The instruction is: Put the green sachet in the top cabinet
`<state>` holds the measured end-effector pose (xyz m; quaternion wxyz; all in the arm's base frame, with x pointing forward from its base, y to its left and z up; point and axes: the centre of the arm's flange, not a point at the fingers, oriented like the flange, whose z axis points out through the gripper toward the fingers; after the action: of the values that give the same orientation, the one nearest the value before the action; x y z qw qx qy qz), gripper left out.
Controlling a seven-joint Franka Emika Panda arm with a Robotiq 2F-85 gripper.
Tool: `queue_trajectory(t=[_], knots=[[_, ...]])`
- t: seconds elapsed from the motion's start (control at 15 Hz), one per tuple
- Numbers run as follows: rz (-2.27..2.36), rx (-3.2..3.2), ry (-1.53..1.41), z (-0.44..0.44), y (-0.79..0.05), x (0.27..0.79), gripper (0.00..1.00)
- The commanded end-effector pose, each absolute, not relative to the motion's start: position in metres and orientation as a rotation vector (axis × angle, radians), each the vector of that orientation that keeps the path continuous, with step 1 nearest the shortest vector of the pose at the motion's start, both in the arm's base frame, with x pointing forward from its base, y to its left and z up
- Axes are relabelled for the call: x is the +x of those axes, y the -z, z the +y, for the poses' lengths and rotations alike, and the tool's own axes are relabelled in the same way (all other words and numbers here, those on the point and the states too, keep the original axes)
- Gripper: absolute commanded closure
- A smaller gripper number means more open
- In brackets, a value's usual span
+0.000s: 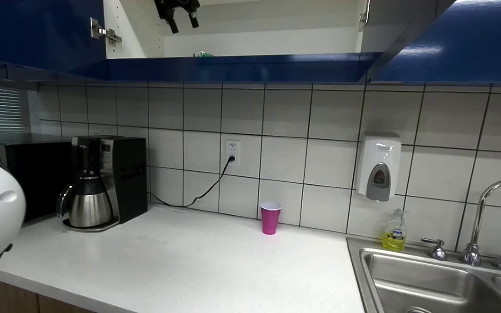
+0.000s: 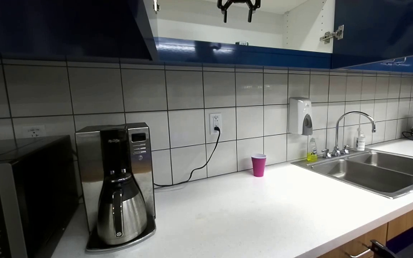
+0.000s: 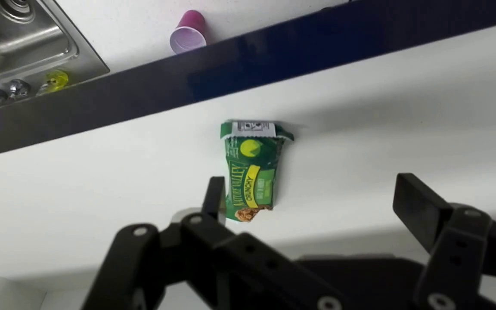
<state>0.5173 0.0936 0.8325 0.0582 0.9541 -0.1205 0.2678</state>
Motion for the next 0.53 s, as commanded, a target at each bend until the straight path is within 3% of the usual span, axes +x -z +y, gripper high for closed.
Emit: queue_trajectory(t=[0.0, 0.47], knots=[[-0.381, 2.898, -0.834, 0.099, -0.81, 0.443, 0.0], [-0.38, 2.9, -0.726, 0.102, -0.772, 0.358, 0.0]])
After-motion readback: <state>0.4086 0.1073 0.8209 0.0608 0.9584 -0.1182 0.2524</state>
